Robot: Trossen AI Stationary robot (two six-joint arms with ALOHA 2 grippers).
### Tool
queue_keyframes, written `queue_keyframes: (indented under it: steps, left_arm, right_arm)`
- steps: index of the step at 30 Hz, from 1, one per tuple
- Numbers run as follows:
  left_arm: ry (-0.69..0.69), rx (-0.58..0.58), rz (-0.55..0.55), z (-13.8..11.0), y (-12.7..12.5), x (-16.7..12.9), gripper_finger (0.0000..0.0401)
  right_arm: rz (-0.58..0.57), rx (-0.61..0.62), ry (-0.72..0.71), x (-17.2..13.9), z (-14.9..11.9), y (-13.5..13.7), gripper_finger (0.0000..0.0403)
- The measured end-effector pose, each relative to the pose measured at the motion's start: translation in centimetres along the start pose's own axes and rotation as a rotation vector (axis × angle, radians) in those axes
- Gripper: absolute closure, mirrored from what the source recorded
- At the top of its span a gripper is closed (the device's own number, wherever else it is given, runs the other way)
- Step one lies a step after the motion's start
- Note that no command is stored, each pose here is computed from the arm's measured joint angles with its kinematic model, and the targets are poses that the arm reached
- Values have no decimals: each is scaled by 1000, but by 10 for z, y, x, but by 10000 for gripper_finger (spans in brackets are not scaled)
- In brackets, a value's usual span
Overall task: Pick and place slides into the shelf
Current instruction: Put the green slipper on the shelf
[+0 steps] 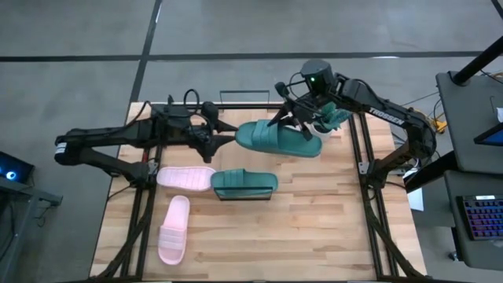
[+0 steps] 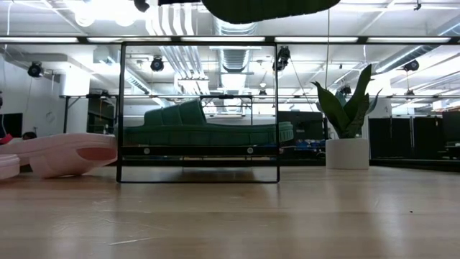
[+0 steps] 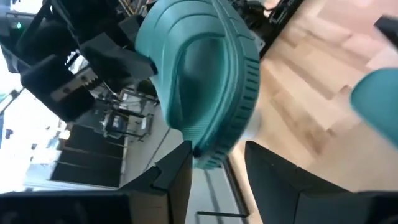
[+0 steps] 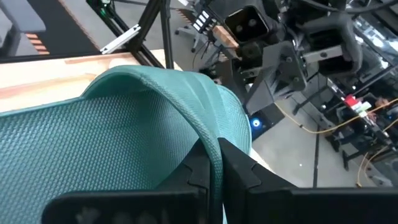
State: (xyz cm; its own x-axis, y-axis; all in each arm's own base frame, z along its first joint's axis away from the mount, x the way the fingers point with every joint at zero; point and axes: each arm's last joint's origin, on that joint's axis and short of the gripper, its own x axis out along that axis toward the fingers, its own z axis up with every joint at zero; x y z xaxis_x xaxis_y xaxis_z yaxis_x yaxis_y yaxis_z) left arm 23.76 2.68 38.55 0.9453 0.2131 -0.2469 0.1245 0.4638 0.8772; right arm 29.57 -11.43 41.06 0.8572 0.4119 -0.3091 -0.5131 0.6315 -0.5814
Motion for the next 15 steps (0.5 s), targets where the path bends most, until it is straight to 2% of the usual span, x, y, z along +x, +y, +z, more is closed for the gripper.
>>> queue_keyframes:
  steps: [9, 12, 15]
  left_arm:
    - [13, 65, 40, 1, -2, 24, 274]
    - [44, 74, 41, 0, -3, 26, 306]
    - [61, 85, 38, -1, -4, 28, 366]
  right_arm:
    - [-10, 43, 2, -4, -3, -2, 394]
    - [-9, 59, 3, -4, -3, -2, 394]
    - [-10, 56, 1, -3, -3, -2, 394]
